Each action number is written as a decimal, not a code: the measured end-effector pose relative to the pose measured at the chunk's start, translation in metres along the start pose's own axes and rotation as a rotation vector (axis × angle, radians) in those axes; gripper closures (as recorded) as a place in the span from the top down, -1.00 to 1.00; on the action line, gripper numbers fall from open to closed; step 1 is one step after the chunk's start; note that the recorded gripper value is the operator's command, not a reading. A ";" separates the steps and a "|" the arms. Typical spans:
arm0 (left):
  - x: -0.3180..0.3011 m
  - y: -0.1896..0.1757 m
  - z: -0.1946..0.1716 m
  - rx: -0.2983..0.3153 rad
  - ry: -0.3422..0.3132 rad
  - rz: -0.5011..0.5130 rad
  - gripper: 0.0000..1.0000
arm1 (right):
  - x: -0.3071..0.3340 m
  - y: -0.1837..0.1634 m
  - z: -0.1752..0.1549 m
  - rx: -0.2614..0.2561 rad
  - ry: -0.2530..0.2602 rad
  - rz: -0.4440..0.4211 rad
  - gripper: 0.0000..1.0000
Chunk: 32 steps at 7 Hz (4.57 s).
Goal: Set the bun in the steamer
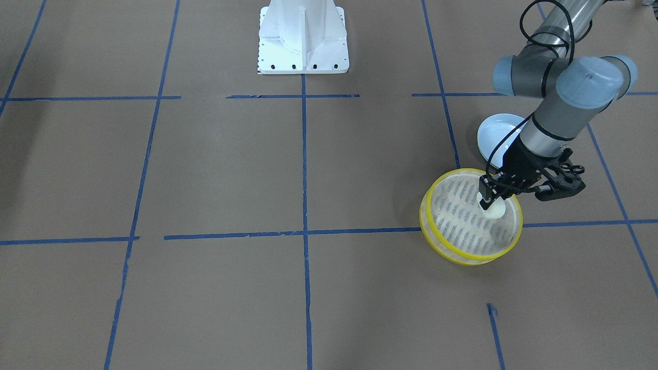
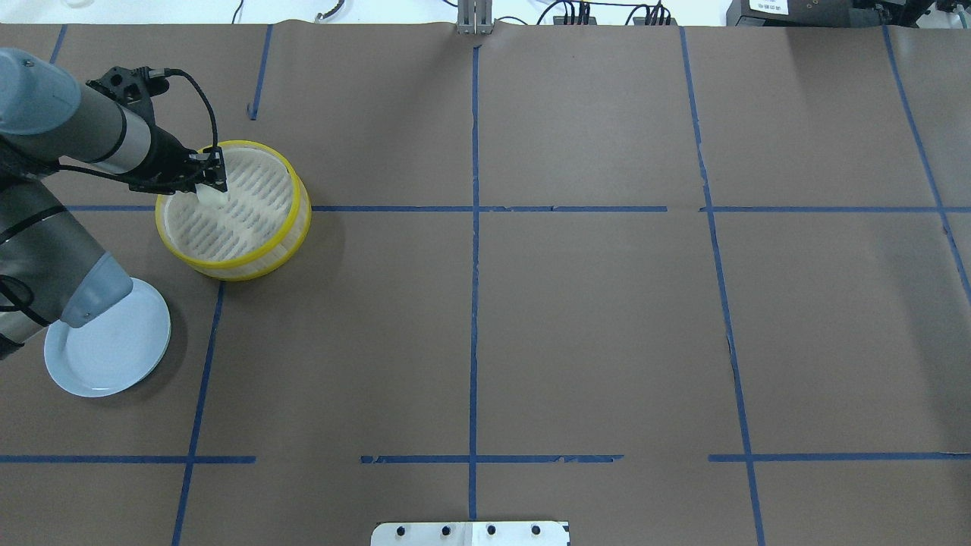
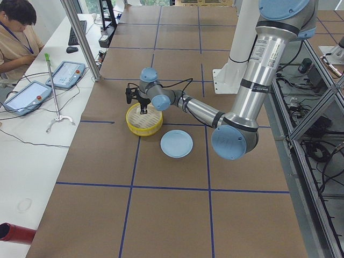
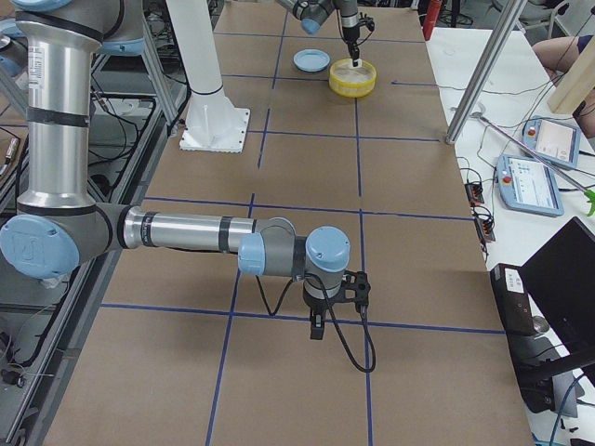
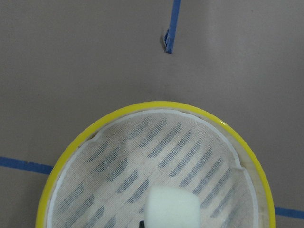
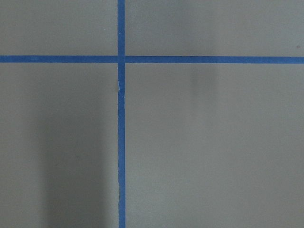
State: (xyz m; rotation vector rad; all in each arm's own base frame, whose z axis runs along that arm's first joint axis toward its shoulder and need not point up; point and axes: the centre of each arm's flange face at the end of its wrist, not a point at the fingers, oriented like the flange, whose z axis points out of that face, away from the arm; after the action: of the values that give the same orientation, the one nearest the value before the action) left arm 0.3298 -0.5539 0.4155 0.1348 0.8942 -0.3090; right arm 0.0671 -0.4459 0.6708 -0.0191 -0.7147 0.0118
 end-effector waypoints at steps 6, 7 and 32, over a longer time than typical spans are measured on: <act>0.010 0.025 0.037 -0.024 -0.048 0.000 -0.15 | 0.000 0.000 0.000 0.000 0.000 0.000 1.00; 0.009 0.026 0.038 -0.026 -0.050 0.000 -0.14 | 0.000 0.000 0.000 0.000 0.000 0.000 1.00; -0.380 -0.110 -0.210 -0.174 -0.094 0.271 1.00 | 0.000 0.000 0.000 0.000 0.000 0.000 1.00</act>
State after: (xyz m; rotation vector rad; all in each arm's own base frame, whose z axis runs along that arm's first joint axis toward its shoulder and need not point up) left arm -0.0840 -0.5280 0.5841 0.0785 0.7942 0.0146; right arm 0.0671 -0.4459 0.6708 -0.0191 -0.7147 0.0118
